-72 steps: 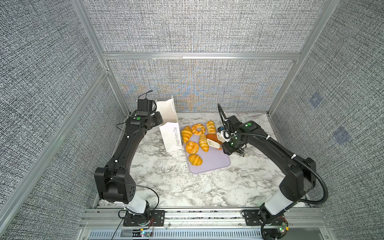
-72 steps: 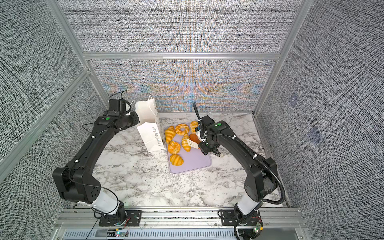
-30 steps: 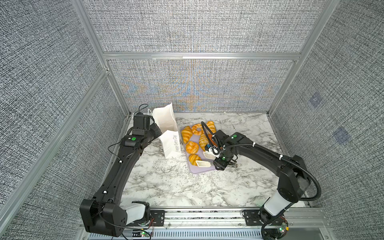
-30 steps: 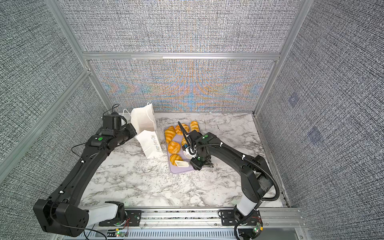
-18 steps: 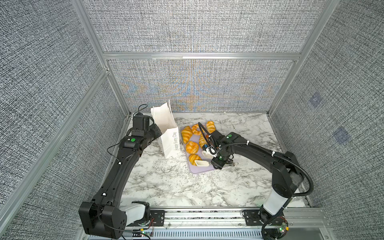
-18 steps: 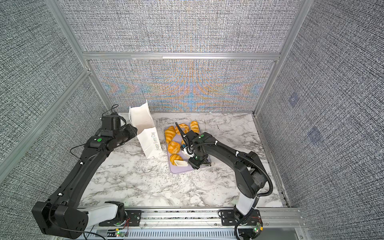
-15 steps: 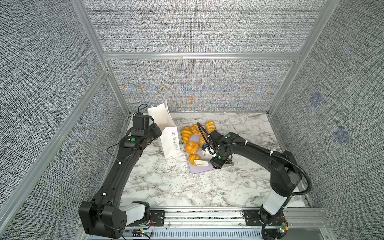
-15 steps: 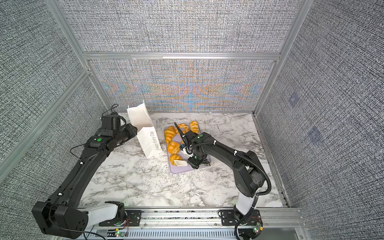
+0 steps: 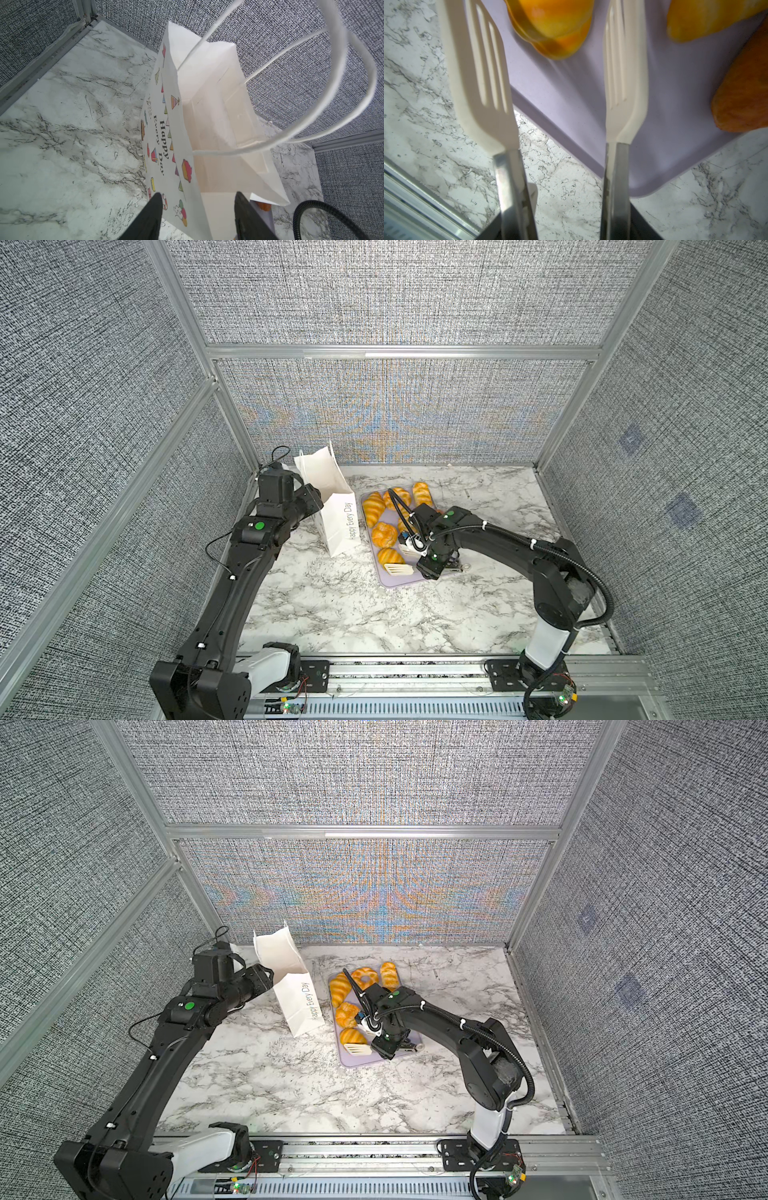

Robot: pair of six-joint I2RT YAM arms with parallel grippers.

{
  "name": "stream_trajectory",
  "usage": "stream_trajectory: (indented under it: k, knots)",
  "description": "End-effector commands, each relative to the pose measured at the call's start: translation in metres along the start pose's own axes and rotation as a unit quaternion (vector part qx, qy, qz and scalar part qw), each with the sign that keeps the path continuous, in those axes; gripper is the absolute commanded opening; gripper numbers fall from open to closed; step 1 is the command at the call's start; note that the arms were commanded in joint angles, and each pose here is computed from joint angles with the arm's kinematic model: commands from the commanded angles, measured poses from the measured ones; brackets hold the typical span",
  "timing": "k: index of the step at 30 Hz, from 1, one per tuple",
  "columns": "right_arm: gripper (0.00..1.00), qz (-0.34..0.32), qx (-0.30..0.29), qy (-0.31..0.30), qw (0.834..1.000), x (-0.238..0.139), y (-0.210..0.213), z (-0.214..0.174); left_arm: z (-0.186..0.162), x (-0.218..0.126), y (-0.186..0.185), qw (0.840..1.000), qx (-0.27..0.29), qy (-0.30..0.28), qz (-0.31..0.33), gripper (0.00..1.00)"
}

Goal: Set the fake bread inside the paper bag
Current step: 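Lower the tongs onto another yellow striped roll and squeeze with right gripper, then lift the roll in the tongs with right gripper while left gripper releases the bag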

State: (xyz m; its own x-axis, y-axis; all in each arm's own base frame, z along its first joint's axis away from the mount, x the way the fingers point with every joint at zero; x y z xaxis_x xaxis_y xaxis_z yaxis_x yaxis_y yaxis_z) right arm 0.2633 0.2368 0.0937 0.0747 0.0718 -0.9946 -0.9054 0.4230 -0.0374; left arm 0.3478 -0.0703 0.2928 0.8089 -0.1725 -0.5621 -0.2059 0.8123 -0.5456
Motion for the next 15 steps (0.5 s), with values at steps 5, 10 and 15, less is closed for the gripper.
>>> stream_trajectory:
  k: [5,10,15]
  knots:
    - [0.60,-0.008,-0.014,0.001,1.000,0.001,-0.004,0.010,-0.007,-0.013,0.005,0.999,0.033,-0.002,0.007,0.66]
    - [0.60,-0.010,-0.025,0.016,1.000,0.007,-0.002,0.010,-0.012,-0.021,0.007,0.999,0.042,-0.007,0.007,0.70]
    - [0.59,-0.015,-0.029,0.019,0.999,0.008,-0.001,0.014,-0.010,-0.031,0.009,0.998,0.055,-0.025,0.007,0.73]
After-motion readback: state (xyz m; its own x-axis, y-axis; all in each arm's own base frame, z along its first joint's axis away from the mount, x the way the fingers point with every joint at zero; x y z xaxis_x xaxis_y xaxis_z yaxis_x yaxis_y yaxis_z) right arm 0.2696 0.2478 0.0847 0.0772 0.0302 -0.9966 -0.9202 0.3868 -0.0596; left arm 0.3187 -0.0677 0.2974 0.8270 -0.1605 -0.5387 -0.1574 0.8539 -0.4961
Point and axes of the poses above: each gripper's point midway between its finger pads, its own x axis out along the fingers, its own y axis along the line the jaws close on, z = x × y, the point moved 1 cm from there along -x, back along the fingers, and after that the axes turned 7 degrees about -x, right-handed, at the moved point
